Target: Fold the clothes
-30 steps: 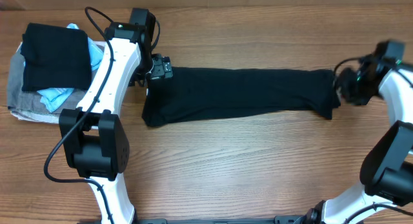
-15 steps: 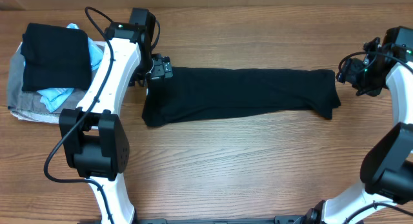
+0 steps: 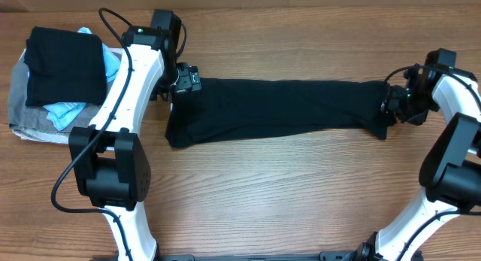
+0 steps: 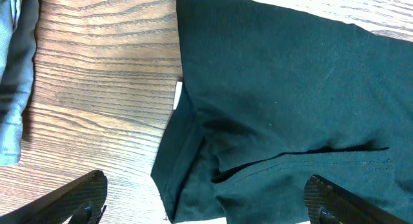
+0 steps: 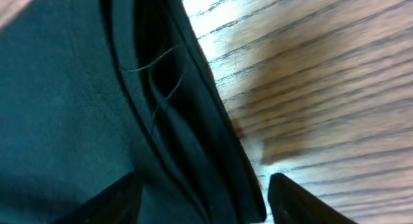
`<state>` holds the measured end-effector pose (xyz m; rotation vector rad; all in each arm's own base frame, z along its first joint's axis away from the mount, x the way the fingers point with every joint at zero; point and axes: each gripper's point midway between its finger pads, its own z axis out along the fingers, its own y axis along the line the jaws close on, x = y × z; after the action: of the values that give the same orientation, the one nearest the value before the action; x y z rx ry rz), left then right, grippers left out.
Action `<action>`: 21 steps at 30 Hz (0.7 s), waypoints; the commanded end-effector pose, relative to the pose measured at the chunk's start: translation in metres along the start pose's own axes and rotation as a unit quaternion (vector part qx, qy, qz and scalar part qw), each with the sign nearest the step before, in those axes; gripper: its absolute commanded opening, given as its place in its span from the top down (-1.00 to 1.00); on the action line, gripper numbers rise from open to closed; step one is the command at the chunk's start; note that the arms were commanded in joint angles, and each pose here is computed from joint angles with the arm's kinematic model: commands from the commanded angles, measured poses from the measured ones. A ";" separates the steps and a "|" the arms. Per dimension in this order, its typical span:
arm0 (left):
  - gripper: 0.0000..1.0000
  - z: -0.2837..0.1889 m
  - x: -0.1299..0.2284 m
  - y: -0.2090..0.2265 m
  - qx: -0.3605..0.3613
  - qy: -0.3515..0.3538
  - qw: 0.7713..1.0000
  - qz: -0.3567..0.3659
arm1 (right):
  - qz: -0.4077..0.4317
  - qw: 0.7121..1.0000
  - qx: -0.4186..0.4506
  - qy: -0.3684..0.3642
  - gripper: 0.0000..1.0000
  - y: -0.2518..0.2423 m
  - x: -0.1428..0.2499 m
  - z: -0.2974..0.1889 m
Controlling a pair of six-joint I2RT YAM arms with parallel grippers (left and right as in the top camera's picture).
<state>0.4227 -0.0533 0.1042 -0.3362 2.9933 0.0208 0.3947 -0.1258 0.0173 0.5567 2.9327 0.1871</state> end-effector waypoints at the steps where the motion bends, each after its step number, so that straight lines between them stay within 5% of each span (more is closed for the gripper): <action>1: -1.00 0.000 0.001 0.001 -0.003 -0.001 1.000 -0.004 | -0.004 1.000 -0.004 0.003 -0.26 0.003 0.001 0.005; 14: -1.00 0.000 0.001 0.001 -0.003 -0.001 1.000 -0.004 | -0.012 1.000 -0.012 -0.001 -0.24 0.009 0.006 0.018; 18: -1.00 0.000 0.001 0.001 -0.003 -0.001 1.000 -0.004 | -0.011 1.000 -0.012 0.003 0.03 0.008 0.010 0.022; 21: -1.00 0.000 0.001 0.001 -0.003 -0.001 1.000 -0.004 | -0.012 1.000 -0.023 0.000 0.42 0.012 0.008 0.019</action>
<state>0.4227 -0.0533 0.1042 -0.3356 2.9934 0.0208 0.3991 -0.1184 0.0050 0.5104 2.9097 0.2056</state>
